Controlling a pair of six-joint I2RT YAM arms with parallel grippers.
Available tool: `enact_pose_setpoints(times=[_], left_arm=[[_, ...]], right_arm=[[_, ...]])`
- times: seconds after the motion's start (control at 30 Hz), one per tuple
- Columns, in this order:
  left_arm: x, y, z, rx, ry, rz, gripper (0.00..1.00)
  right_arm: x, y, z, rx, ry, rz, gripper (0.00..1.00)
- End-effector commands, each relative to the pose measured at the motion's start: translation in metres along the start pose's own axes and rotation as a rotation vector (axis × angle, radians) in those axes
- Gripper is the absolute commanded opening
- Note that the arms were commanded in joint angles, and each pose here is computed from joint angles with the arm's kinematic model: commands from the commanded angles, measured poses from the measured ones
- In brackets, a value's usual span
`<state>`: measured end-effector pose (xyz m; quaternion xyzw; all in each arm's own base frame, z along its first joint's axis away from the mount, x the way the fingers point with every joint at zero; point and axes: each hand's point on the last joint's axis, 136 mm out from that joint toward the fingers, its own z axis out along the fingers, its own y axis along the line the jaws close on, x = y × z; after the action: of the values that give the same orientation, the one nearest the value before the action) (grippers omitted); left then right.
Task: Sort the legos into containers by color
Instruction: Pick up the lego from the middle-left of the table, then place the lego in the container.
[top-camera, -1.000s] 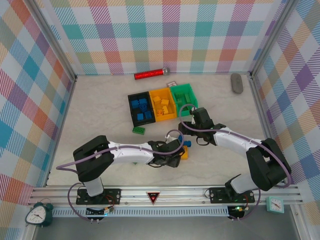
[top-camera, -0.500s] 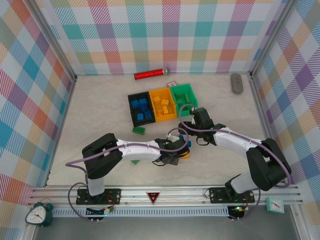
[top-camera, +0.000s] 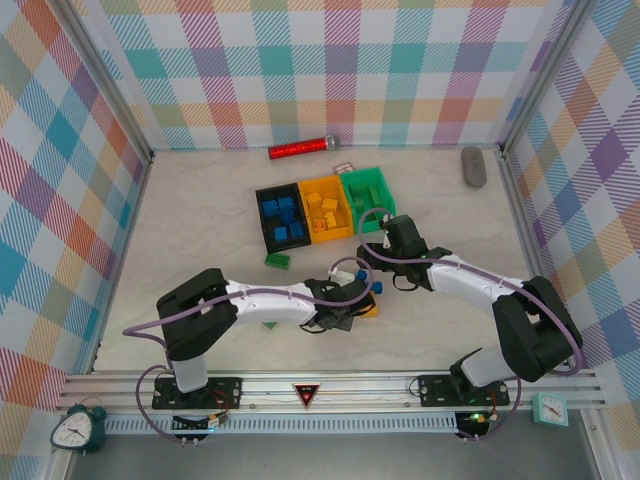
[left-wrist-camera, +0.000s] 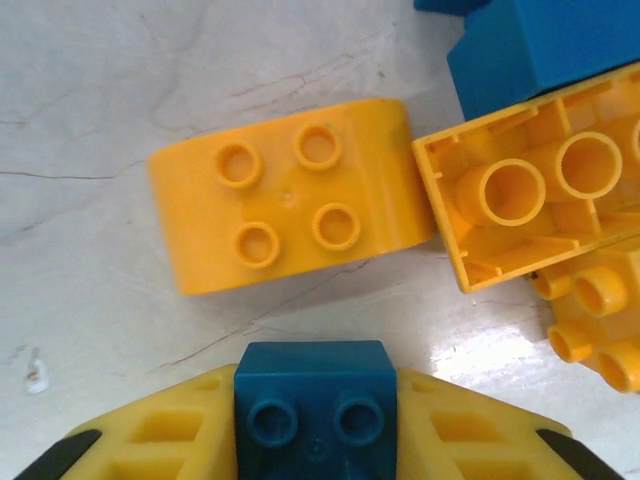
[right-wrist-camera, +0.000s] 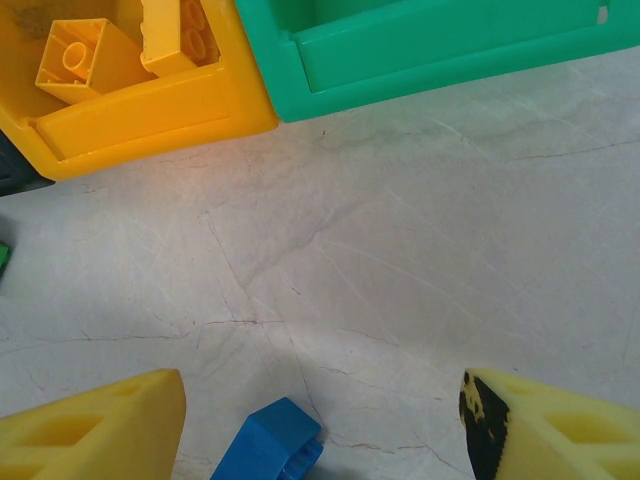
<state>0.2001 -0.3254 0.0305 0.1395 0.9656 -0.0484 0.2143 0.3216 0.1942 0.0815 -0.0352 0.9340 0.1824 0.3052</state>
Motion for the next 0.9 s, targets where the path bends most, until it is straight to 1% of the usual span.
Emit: enact_pose_setpoints(times=[0.0, 0.1, 0.2, 0.37, 0.4, 0.47, 0.57, 0.7, 0.87], left_arm=[[-0.013, 0.008, -0.019, -0.018, -0.073, -0.009, 0.24], [-0.02, 0.015, -0.028, -0.047, -0.112, -0.021, 0.2], [-0.029, 0.02, -0.04, -0.047, -0.156, -0.039, 0.17], [-0.051, 0.042, -0.068, -0.106, -0.284, -0.096, 0.02], [-0.055, 0.046, -0.074, -0.114, -0.308, -0.106, 0.0], [-0.066, 0.054, -0.087, -0.122, -0.354, -0.12, 0.0], [-0.08, 0.068, -0.1, -0.128, -0.391, -0.143, 0.0], [-0.097, 0.089, -0.11, -0.141, -0.413, -0.19, 0.0], [-0.125, 0.12, -0.125, -0.14, -0.443, -0.261, 0.0]], right_arm=[[-0.002, -0.002, 0.002, 0.002, -0.005, 0.004, 0.73], [-0.001, -0.003, 0.002, 0.007, -0.005, 0.004, 0.73], [-0.001, -0.004, 0.004, 0.011, 0.001, 0.002, 0.73], [0.0, -0.004, 0.005, 0.01, 0.002, 0.005, 0.73], [0.0, -0.004, 0.005, 0.011, 0.002, 0.004, 0.73], [0.0, -0.003, 0.005, 0.009, 0.003, 0.005, 0.73], [-0.001, -0.003, 0.003, 0.008, -0.001, 0.002, 0.73], [-0.003, -0.007, 0.001, 0.033, -0.013, -0.006, 0.73], [-0.004, -0.006, -0.002, 0.023, -0.024, -0.004, 0.73]])
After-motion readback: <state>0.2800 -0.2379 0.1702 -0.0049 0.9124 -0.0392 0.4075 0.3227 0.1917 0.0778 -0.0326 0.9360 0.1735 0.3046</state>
